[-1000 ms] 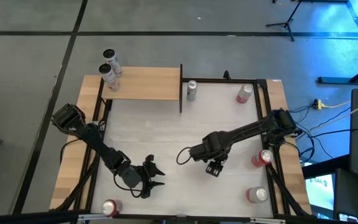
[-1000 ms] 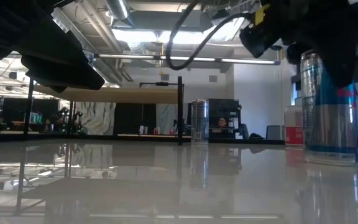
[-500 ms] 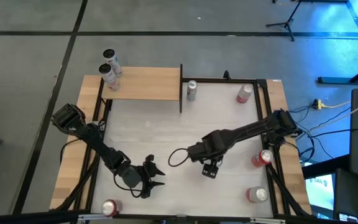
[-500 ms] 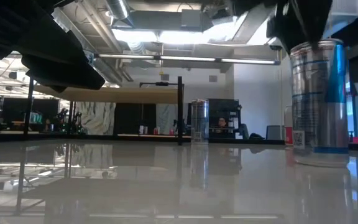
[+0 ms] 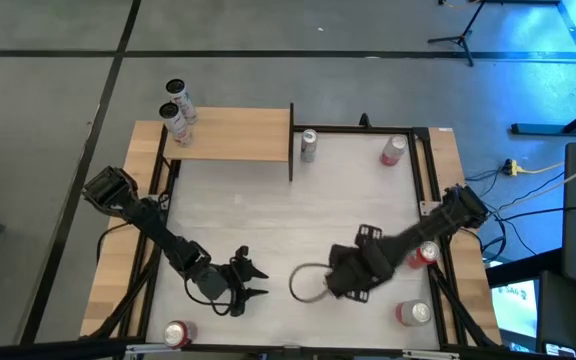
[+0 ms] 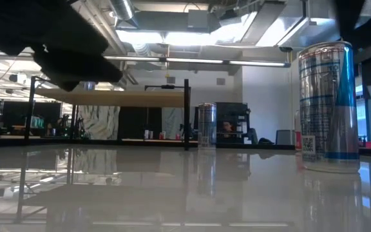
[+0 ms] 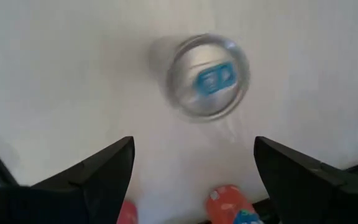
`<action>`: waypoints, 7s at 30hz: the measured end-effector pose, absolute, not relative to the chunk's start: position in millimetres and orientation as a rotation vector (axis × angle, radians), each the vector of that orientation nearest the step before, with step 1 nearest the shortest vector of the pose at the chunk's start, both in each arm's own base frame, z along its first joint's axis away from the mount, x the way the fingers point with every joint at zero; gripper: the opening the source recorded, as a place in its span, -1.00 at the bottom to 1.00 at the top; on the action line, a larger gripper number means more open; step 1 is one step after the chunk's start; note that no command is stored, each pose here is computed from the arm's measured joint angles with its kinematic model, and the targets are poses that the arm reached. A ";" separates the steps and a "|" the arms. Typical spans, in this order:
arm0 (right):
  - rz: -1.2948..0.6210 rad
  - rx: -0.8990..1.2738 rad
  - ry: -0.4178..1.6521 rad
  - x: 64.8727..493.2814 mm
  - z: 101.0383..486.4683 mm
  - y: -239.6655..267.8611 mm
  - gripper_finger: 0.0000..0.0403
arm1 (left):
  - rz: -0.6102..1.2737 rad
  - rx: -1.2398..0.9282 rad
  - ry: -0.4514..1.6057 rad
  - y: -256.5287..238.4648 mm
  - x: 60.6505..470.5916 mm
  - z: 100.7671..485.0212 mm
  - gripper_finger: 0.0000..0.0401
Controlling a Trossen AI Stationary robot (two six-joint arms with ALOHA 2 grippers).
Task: Place canned beverage on shelf
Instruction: Put the bottom blue soda can on the shelf
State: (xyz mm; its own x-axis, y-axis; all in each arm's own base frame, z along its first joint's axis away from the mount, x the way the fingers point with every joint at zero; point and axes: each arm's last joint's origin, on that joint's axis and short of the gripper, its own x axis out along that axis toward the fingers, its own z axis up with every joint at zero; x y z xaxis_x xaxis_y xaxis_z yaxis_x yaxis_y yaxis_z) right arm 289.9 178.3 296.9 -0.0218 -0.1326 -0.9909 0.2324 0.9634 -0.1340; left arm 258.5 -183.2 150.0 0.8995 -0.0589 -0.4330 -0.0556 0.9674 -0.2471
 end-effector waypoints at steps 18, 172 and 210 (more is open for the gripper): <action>-0.631 -0.083 1.215 195.4 227.2 198.0 0.62 | -0.032 -0.181 0.399 -177.7 316.1 160.7 -0.06; -0.341 -0.218 0.353 181.2 267.9 184.1 0.62 | 0.132 -0.067 0.611 -109.2 469.2 221.4 0.96; -0.315 -0.213 0.375 180.9 266.9 184.7 0.62 | 0.053 0.128 0.687 -134.0 408.4 293.3 0.06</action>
State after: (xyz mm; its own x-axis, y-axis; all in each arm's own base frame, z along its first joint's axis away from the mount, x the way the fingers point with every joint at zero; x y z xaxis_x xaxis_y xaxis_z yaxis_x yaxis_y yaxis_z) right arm 180.9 184.7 266.9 0.8830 -0.3392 -0.3245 0.2614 0.9294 -0.2604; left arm 408.4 -134.0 293.3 0.7722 0.0911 -0.6288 -0.0066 0.9908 0.1354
